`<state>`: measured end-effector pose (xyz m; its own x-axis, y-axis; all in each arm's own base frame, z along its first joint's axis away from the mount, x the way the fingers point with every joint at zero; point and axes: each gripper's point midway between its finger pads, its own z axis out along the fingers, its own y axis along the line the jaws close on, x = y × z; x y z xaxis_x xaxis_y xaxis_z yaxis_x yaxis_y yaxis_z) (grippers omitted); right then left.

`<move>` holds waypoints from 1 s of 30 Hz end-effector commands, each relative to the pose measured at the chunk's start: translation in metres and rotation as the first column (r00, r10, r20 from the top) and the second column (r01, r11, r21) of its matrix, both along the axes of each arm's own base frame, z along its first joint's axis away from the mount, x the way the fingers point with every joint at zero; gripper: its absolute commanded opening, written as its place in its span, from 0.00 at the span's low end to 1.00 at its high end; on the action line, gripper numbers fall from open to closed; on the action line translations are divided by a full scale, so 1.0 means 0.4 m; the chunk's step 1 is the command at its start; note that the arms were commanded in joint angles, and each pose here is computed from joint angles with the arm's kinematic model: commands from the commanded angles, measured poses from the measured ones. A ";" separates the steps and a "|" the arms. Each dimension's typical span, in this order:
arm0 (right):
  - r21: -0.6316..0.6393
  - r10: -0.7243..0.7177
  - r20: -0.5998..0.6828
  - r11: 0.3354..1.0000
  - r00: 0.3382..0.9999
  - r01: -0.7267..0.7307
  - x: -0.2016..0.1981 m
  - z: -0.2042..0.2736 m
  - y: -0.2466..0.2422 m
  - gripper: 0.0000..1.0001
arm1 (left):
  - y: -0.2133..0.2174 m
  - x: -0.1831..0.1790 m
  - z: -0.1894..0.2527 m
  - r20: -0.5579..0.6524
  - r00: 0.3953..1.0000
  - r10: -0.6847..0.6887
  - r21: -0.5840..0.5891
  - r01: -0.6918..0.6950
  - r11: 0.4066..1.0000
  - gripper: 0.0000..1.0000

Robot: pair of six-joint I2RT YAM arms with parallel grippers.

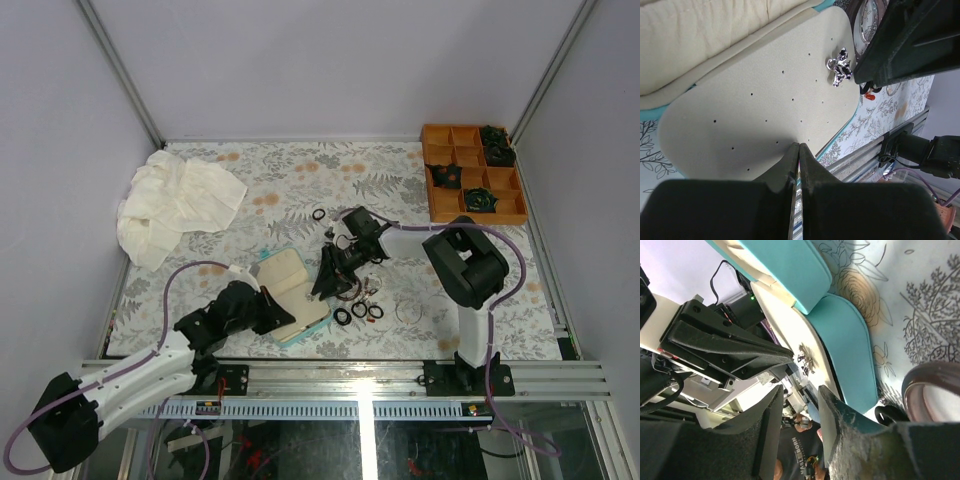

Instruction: Organize the mixed jewelry

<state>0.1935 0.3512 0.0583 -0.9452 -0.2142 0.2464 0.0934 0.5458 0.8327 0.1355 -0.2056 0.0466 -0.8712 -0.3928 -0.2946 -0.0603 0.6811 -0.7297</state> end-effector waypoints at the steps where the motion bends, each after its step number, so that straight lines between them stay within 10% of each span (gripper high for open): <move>1: 0.023 0.018 0.116 1.000 0.993 -0.021 0.009 0.086 0.006 0.43 | 0.036 -0.014 -0.036 -0.020 1.000 0.014 0.085 -0.012 0.996 0.00; 16: -0.001 -0.058 0.533 0.998 0.844 0.069 0.196 0.216 0.031 0.45 | 0.061 -0.026 -0.068 -0.038 0.999 0.029 0.125 -0.024 0.992 0.00; 30: 0.020 -0.089 0.676 0.995 0.731 0.102 0.391 0.124 0.086 0.69 | 0.083 -0.038 -0.069 -0.045 0.997 0.066 0.120 -0.060 0.991 0.00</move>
<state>0.3237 0.3777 0.1090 -0.9231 -0.1243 -0.3640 -0.3634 0.5916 0.7196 0.1307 -0.1917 0.0450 -0.8541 -0.4181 -0.3093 -0.0799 0.6931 -0.7164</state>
